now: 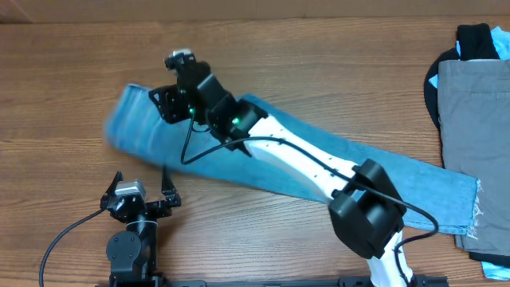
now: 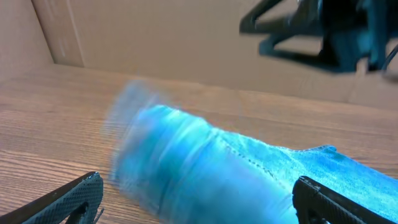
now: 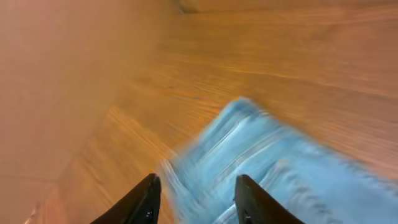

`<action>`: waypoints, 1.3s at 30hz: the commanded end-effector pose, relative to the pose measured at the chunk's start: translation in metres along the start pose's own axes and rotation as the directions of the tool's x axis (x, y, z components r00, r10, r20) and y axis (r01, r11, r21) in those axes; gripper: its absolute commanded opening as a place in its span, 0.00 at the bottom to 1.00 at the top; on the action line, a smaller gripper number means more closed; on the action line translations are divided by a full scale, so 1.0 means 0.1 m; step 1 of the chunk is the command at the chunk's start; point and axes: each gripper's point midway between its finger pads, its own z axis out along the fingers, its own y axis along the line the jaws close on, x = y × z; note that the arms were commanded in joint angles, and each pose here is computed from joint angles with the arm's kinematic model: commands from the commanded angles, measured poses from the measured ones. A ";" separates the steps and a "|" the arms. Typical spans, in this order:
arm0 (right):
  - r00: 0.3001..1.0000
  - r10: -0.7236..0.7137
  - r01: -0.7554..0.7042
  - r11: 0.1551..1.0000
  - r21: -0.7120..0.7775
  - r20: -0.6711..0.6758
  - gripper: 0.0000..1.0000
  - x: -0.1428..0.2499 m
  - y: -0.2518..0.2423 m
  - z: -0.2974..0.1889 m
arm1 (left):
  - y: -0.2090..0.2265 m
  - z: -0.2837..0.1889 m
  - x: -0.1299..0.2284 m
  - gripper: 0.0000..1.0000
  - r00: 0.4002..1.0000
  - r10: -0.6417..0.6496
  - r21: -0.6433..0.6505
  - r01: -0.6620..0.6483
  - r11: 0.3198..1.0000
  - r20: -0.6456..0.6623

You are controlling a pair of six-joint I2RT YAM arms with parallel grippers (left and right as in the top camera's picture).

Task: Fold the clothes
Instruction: 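Pull the jeans leftward off the stack and lay them flat, then move the left gripper to the jeans waistband near the back pocket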

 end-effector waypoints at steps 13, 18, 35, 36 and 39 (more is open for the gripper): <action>0.976 0.155 -0.215 0.758 0.615 0.151 1.00 -1.36 -1.54 -3.15 | 0.03 0.00 -0.01 1.00 1.000 0.018 -0.017 -0.018 1.000 0.006; 0.942 0.321 -0.288 0.617 0.733 0.099 1.00 -0.96 -1.97 -3.59 | 0.03 0.00 -0.01 1.00 1.000 0.018 -0.017 -0.018 1.000 0.006; 0.764 0.516 -0.586 0.306 0.750 0.386 1.00 -0.34 -1.89 -5.09 | 0.03 0.00 -0.01 1.00 1.000 0.018 -0.017 -0.018 1.000 0.006; 0.764 0.519 -0.584 0.303 0.753 0.383 1.00 -0.30 -1.88 -5.09 | 0.03 0.00 -0.01 1.00 1.000 0.018 -0.017 -0.018 1.000 0.006; 0.758 0.540 -0.575 0.288 0.766 0.366 1.00 -0.15 -1.89 -5.08 | 0.03 0.00 -0.01 1.00 1.000 0.018 -0.017 -0.018 1.000 0.006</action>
